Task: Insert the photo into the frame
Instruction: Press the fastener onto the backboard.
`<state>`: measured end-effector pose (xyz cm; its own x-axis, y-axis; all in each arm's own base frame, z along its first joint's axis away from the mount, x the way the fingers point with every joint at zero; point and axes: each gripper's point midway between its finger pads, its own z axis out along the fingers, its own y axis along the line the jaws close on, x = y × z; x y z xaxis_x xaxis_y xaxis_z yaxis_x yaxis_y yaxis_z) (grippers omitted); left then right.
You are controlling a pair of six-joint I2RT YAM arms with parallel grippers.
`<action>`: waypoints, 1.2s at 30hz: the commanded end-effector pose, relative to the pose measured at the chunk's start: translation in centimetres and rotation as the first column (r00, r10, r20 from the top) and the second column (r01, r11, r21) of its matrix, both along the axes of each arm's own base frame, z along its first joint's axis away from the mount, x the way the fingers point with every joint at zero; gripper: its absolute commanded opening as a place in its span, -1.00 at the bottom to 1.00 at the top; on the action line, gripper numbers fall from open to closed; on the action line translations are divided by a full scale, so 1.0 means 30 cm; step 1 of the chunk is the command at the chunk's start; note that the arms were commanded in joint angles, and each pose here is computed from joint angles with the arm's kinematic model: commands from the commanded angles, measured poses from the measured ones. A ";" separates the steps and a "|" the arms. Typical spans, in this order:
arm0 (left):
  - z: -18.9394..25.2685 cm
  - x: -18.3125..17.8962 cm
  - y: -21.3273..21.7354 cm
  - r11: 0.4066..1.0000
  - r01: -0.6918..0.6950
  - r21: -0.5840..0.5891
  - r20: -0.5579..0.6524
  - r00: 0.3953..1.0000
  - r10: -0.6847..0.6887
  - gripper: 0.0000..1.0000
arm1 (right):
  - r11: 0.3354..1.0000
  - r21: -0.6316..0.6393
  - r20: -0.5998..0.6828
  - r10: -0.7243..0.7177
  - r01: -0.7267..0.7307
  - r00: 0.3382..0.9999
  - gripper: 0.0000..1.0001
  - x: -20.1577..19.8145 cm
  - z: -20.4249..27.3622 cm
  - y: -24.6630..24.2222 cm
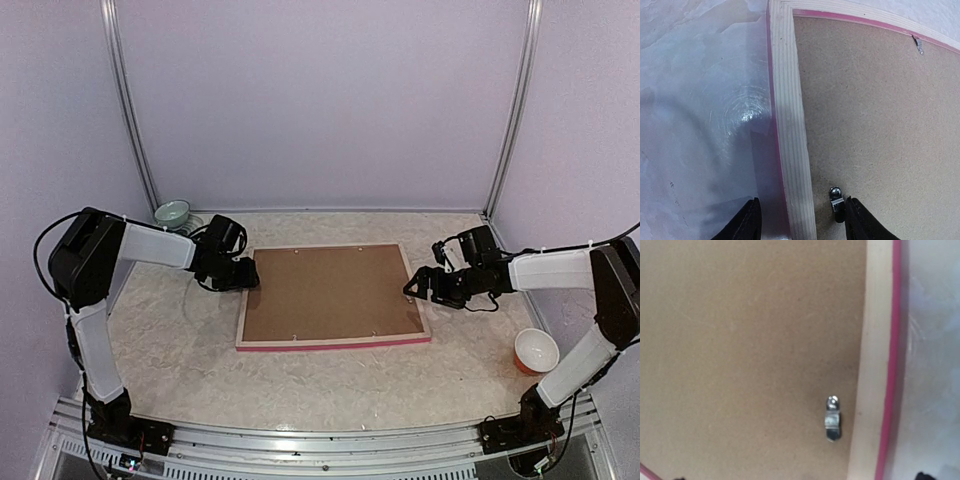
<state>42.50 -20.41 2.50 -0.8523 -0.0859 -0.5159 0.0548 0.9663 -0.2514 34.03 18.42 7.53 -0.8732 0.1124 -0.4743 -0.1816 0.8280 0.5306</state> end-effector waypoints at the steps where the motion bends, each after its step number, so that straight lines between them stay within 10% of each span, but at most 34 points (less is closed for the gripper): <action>1: -0.091 -0.064 0.010 0.999 0.017 0.040 -0.104 0.995 -0.013 0.14 | 1.000 0.011 0.039 0.002 -0.002 0.999 0.98 0.009 0.036 -0.011; 36: -0.163 -0.103 0.060 0.999 -0.024 -0.037 -0.149 0.989 0.018 -0.49 | 1.000 0.006 0.042 -0.014 0.014 0.999 0.98 0.010 0.048 -0.032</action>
<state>42.90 -20.30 2.20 -0.8466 -0.1524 -0.5099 0.0461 0.9336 -0.3554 34.27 18.04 8.40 -0.8589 0.1127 -0.4996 -0.1972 0.8274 0.5258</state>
